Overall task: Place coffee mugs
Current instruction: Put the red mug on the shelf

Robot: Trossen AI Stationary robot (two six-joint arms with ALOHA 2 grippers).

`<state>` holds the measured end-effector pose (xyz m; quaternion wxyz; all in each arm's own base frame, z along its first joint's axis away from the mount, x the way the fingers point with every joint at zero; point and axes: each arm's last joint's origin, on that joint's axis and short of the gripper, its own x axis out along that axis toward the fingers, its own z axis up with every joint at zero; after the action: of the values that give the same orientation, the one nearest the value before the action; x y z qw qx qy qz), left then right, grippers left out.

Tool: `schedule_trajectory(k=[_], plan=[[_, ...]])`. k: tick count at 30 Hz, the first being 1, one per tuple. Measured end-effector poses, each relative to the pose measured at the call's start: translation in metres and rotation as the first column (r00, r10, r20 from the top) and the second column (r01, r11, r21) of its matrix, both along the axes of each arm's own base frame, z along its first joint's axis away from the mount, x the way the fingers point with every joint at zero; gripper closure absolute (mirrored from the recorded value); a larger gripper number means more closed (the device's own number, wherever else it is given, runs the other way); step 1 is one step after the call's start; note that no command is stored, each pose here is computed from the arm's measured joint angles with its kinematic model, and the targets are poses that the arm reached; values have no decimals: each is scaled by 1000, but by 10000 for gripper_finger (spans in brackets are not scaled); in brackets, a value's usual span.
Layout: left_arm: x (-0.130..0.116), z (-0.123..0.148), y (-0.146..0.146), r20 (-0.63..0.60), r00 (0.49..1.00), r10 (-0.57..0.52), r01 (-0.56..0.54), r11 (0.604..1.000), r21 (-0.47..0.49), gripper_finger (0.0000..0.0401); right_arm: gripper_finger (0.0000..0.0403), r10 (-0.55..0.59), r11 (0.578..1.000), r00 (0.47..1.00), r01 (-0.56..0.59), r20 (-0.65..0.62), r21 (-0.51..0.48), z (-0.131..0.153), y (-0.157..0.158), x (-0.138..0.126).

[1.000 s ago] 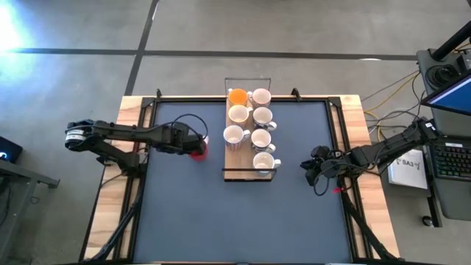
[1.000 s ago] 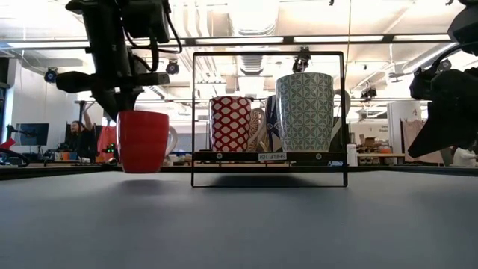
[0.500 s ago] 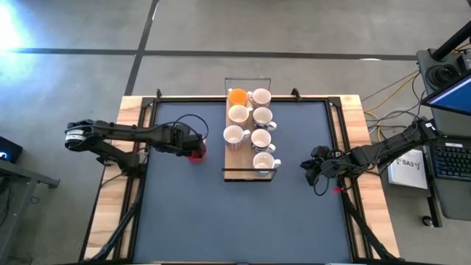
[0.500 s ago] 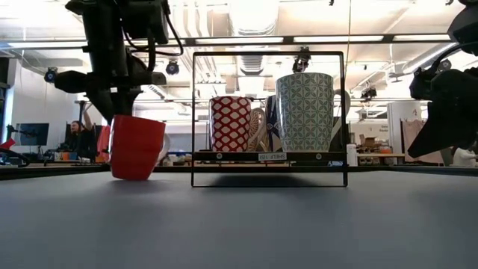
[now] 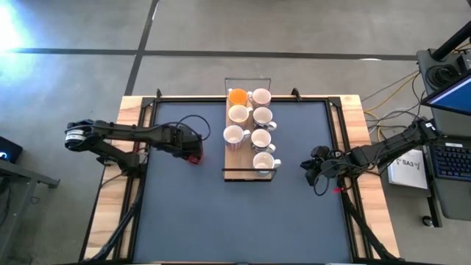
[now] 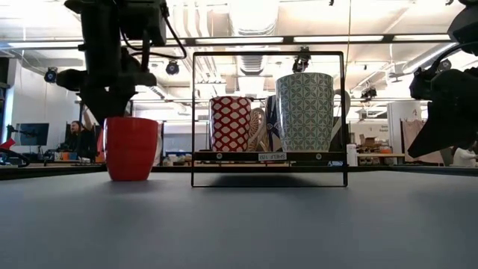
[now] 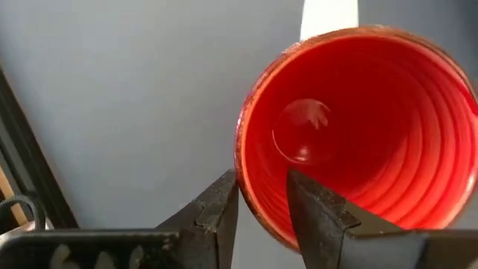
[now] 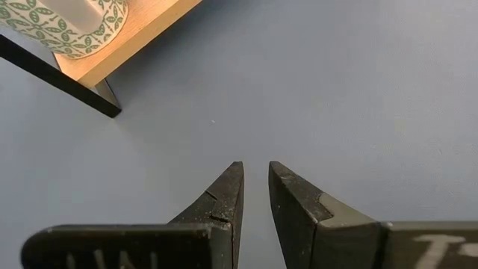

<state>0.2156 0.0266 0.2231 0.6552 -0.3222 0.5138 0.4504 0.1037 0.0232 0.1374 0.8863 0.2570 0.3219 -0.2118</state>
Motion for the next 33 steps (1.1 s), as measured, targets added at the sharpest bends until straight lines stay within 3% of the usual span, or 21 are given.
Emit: schedule_trajectory(k=[5, 13, 17, 23, 28, 33], plan=[[6, 14, -2, 13, 994, -111, 111, 994, 0, 305, 349, 0, 1000, 1000, 0, 0, 0, 0, 0, 0], [2, 50, -1, -57, 992, -115, 119, 991, 64, 305, 349, 0, 1000, 1000, 0, 0, 0, 0, 0, 0], [9, 64, -2, -33, 963, -266, 268, 960, 82, 305, 349, 0, 1000, 1000, 0, 0, 0, 0, 0, 0], [16, 67, -7, -70, 805, -589, 593, 800, 88, 305, 349, 0, 1000, 1000, 0, 1, 0, 0, 0, 0], [15, 51, -9, -108, 647, -755, 761, 649, 20, 304, 349, 0, 1000, 1000, 0, 1, 0, 0, 0, 0], [15, 46, -12, -81, 513, -855, 856, 516, -28, 296, 349, 0, 1000, 1000, 0, 0, 0, 0, 0, 0]])
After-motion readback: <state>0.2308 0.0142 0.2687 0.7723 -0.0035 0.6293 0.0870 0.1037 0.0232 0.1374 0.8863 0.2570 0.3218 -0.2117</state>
